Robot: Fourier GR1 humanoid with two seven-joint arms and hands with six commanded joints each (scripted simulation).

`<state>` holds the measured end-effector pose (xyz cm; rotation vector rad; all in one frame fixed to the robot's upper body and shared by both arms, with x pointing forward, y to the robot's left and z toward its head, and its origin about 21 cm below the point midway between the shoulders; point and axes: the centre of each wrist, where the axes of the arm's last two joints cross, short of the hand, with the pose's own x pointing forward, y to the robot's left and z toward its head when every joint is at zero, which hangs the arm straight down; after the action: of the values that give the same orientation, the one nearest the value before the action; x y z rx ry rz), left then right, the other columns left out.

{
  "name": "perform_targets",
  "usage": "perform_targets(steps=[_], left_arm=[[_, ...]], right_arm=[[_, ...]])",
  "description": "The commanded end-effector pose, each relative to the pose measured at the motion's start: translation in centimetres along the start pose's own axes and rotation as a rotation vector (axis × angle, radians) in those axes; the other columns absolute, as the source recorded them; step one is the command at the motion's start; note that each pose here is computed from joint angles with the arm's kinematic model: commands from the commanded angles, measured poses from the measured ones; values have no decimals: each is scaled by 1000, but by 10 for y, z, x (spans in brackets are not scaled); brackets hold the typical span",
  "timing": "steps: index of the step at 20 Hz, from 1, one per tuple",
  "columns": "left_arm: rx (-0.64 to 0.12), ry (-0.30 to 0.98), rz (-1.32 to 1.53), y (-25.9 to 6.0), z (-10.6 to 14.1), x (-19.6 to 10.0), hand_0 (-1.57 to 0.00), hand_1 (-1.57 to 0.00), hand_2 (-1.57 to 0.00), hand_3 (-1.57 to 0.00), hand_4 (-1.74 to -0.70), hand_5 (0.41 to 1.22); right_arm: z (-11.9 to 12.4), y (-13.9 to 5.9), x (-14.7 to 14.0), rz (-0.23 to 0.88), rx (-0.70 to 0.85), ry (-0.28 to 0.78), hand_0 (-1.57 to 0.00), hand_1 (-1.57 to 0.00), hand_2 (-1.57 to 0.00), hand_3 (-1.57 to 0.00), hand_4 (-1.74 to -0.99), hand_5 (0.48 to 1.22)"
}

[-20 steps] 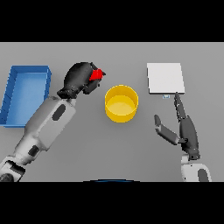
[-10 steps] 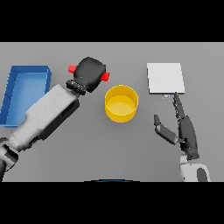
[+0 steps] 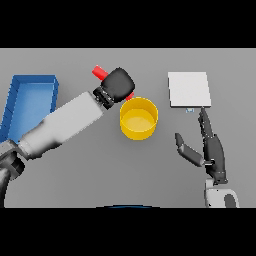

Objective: Pick up the red beaker and tilt it to pour out 1 green nut into yellow bowl. Pick up the yellow bowl and place it on the metallic measuring scale.

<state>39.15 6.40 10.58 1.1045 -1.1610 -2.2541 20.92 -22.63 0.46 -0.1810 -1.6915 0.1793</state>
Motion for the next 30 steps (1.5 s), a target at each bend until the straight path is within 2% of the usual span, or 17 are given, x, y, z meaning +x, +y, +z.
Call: perform_targets(steps=[1,3,8,12,16,20,22,24,25,26,28,30], left_arm=[[-14,-3,-42,0,-1,2,-1571,-1571,-1571,-1522,-1734,1220],[-31,-19,-124,5,-7,12,-1571,-1571,-1571,-1539,-1736,1220],[-28,-45,-283,14,-12,15,-1571,-1571,-1571,-1561,-1739,1221],[-91,-45,-407,25,-18,16,-1571,-1571,-1571,-1567,-1736,1221],[-93,-81,-528,30,-20,17,-1571,-1571,-1571,-1569,-1734,1221],[-87,-117,-619,38,-20,20,-1571,-1571,-1571,-1570,-1734,1221],[-90,-95,-631,51,-21,7,-1571,-1571,-1571,-1571,-1731,1221],[-54,-64,-617,73,-17,-16,-1571,-1571,-1571,-1571,-1729,1221],[-31,-34,-606,81,-15,-27,-1571,-1571,-1571,-1494,-1727,1221],[-12,4,-597,95,-12,-38,-1571,-1571,-1399,-1509,-1676,1221],[29,51,-546,119,-2,-66,-1571,-1571,-1461,-1041,-1699,1221],[59,137,-473,138,6,-90,-1571,-1571,-1501,-1232,-1705,1221]], right_arm=[[-3,2,-1,1,-7,17,1,1,1,1,-1291,634],[-3,1,1,12,-7,7,1,1,1,1,-1291,631],[-5,3,-3,34,-22,40,1,1,1,1,-1276,593],[-3,4,-3,71,-23,27,1,1,1,1,-1236,582],[-4,4,-1,67,-20,19,1,1,1,1,-1204,591],[0,4,-1,82,-21,3,1,1,1,1,-1210,594],[0,8,-1,82,-24,18,1,1,1,1,-1206,592],[-1,4,-1,83,-25,7,1,1,1,1,-1209,592],[-2,1,-1,85,-27,1,1,1,1,1,-1203,592],[-3,1,-3,86,-23,5,1,1,1,1,-1201,592],[-5,4,-3,71,-20,-2,1,1,1,1,-1186,596],[-5,4,0,51,-15,-18,1,1,1,1,-1181,593]])
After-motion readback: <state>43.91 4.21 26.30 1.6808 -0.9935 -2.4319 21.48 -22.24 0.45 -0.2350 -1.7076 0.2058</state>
